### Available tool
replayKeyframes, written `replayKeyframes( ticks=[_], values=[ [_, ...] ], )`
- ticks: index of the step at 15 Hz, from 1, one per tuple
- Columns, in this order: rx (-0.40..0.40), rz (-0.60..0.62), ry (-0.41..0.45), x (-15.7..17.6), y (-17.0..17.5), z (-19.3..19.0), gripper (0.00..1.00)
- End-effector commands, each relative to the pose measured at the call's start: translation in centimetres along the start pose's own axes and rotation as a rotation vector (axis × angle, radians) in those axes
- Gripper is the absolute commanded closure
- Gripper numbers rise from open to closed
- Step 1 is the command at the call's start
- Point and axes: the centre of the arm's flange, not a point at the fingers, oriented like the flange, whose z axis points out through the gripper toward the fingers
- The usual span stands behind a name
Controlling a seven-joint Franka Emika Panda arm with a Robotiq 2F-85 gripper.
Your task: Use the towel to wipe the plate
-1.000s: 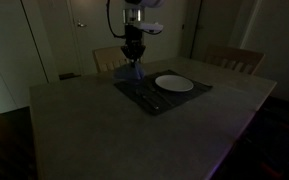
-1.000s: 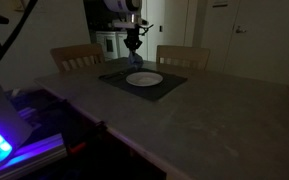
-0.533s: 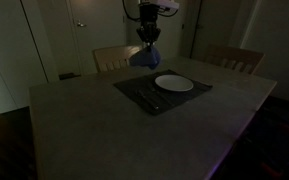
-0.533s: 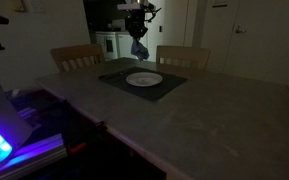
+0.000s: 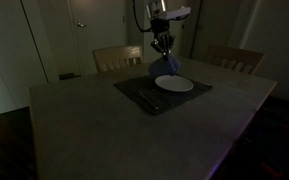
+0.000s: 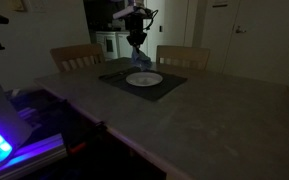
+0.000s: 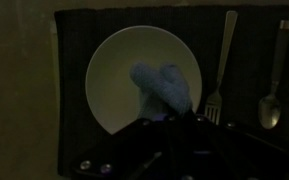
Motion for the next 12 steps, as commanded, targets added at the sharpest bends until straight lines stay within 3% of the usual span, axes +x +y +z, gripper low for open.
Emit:
replayKeyframes(
  ticks=[1, 6, 12],
  values=[
    [-0.044, 0.026, -0.018, -1.4, -1.7, 3.3, 0.98],
    [-0.055, 0.030, -0.102, -2.0, -3.5, 7.0, 0.98],
    [-0.058, 0.035, -0.127, -0.9, -2.4, 9.6, 0.98]
  ],
)
